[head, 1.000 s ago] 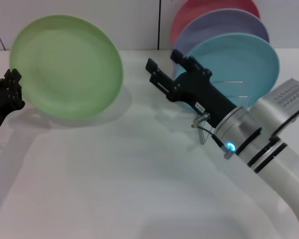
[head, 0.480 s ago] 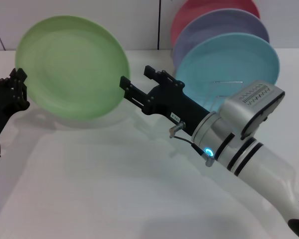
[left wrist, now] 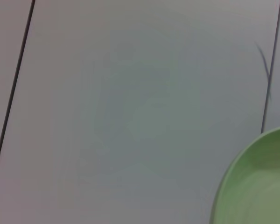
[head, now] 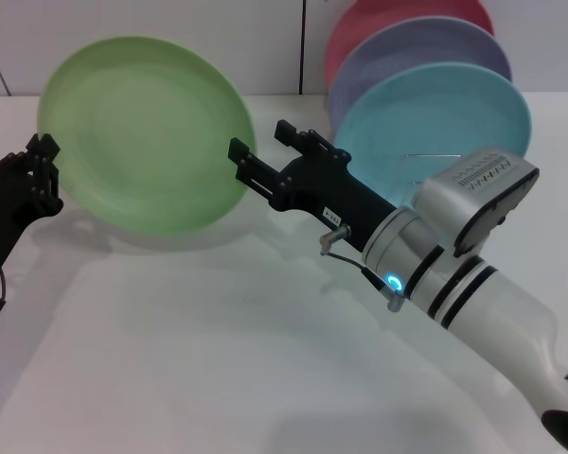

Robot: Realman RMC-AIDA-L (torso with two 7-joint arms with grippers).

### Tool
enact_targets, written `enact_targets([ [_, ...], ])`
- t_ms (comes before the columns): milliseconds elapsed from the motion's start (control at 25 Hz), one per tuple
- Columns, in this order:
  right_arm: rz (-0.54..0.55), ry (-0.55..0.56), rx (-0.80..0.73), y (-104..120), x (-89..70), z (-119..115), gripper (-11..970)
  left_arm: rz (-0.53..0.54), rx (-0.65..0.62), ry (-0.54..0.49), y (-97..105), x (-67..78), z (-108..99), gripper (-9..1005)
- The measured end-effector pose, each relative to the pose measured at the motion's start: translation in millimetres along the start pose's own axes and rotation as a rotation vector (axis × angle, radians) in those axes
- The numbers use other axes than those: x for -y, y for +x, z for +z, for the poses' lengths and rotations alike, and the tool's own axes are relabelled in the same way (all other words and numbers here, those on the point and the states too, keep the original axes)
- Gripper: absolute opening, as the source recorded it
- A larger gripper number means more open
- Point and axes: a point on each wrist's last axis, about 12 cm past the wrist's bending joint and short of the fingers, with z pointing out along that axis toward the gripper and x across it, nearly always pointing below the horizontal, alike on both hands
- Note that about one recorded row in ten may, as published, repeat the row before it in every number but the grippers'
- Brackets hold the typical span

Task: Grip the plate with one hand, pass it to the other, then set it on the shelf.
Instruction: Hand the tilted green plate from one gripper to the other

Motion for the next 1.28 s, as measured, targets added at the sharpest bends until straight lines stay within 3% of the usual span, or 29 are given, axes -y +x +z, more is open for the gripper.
enact_targets([
  [400,0.022,0.020,-0.005,-1.0,-0.4,4.5,729,0.016,0.000,-0.016,0.3,-1.4,0.3,37],
  [920,0.015,0.003,-0.065,-2.5,-7.3,21.0,729,-0.026,0.004,-0.151,5.8,-9.7,-4.2,38],
  [1280,0.006,0.006,-0.084,-6.5,-7.5,31.0,730,-0.016,0.015,-0.148,6.0,-8.4,-8.0,39],
])
